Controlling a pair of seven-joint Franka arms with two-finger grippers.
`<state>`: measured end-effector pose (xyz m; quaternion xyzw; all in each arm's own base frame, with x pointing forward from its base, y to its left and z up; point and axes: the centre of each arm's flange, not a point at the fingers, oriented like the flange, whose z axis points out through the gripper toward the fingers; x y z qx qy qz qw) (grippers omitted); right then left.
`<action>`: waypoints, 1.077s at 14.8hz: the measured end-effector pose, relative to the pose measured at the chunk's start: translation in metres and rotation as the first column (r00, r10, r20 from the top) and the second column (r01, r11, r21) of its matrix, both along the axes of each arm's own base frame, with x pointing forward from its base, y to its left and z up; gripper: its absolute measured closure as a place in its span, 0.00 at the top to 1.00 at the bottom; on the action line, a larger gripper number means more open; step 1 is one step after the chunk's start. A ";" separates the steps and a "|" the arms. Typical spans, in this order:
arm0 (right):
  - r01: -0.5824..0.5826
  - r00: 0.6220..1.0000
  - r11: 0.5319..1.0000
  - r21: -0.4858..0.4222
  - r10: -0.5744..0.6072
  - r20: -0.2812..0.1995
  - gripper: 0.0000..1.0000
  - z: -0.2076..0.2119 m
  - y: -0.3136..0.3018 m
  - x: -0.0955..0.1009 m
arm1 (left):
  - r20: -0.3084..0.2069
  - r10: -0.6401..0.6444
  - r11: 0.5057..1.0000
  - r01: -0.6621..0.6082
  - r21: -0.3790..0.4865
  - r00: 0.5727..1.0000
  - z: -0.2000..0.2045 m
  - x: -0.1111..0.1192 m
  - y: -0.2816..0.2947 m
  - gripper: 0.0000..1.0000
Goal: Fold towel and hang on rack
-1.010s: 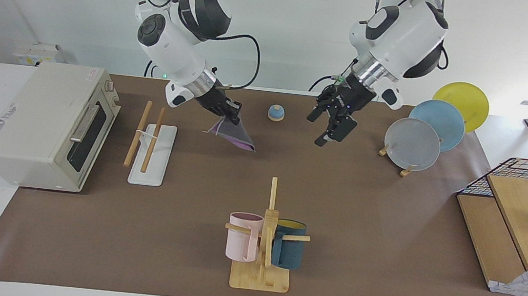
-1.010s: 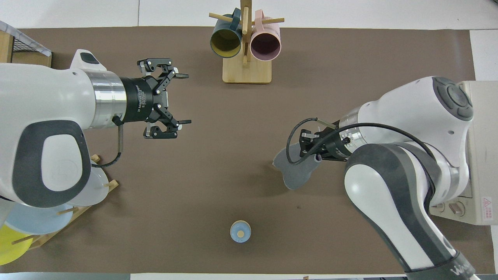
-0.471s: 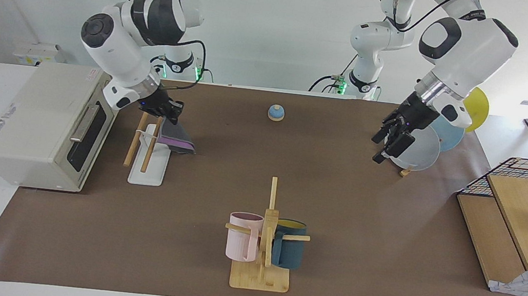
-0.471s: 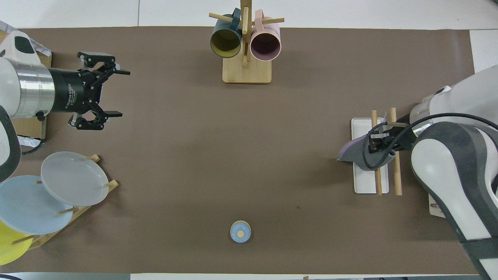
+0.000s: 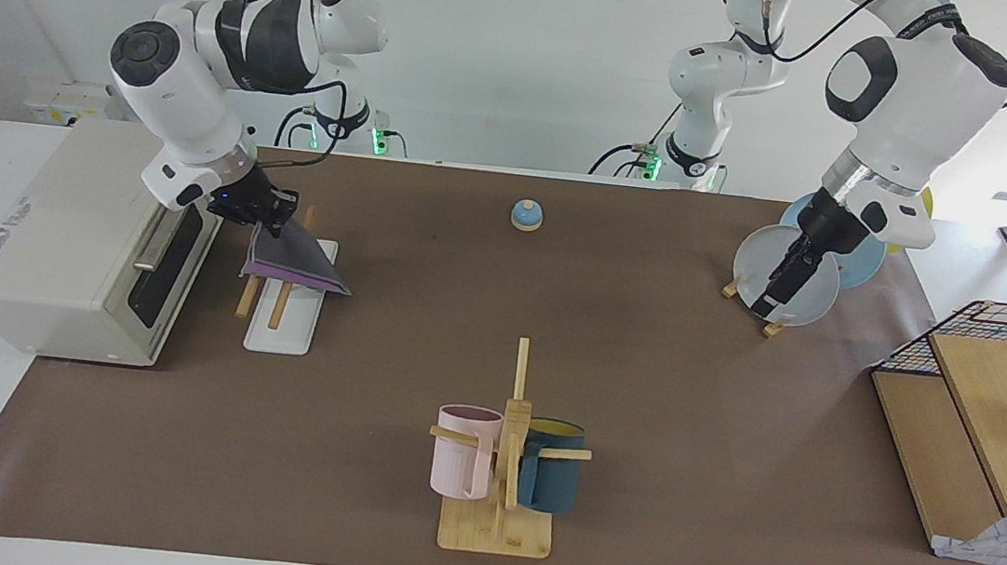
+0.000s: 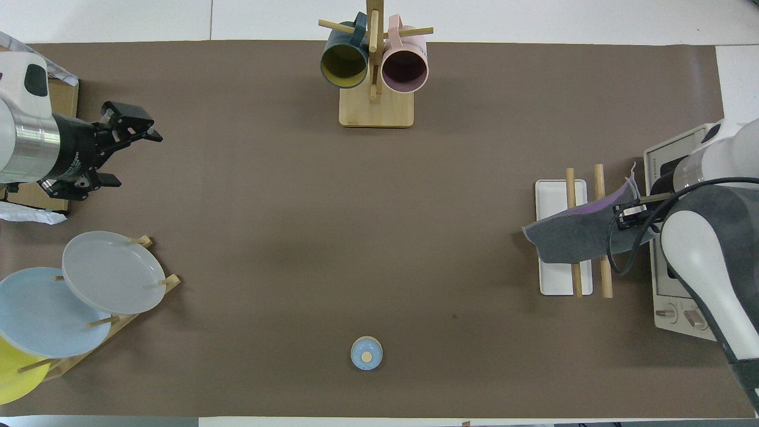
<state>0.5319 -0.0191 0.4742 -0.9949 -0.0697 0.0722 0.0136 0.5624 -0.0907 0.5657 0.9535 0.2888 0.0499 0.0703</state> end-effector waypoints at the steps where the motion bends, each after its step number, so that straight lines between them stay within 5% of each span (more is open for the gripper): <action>1: -0.018 1.000 1.000 -0.012 0.018 0.001 0.02 0.001 -0.010 -0.001 | -0.010 -0.073 0.996 0.074 0.042 0.997 0.001 -0.001 0.003 1.00; 5: -0.023 1.000 0.999 -0.026 0.023 -0.001 0.02 0.001 -0.028 -0.002 | -0.073 -0.337 0.929 0.344 0.136 0.939 0.005 -0.007 0.016 1.00; 10: -0.024 1.000 0.999 -0.026 0.024 -0.002 0.06 0.000 -0.028 -0.002 | -0.146 -0.502 0.843 0.520 0.135 0.852 0.026 -0.017 0.014 1.00; 16: -0.024 1.000 0.999 -0.027 0.024 -0.002 0.64 0.000 -0.028 -0.002 | -0.169 -0.537 0.821 0.558 0.120 0.827 0.073 -0.035 0.011 1.00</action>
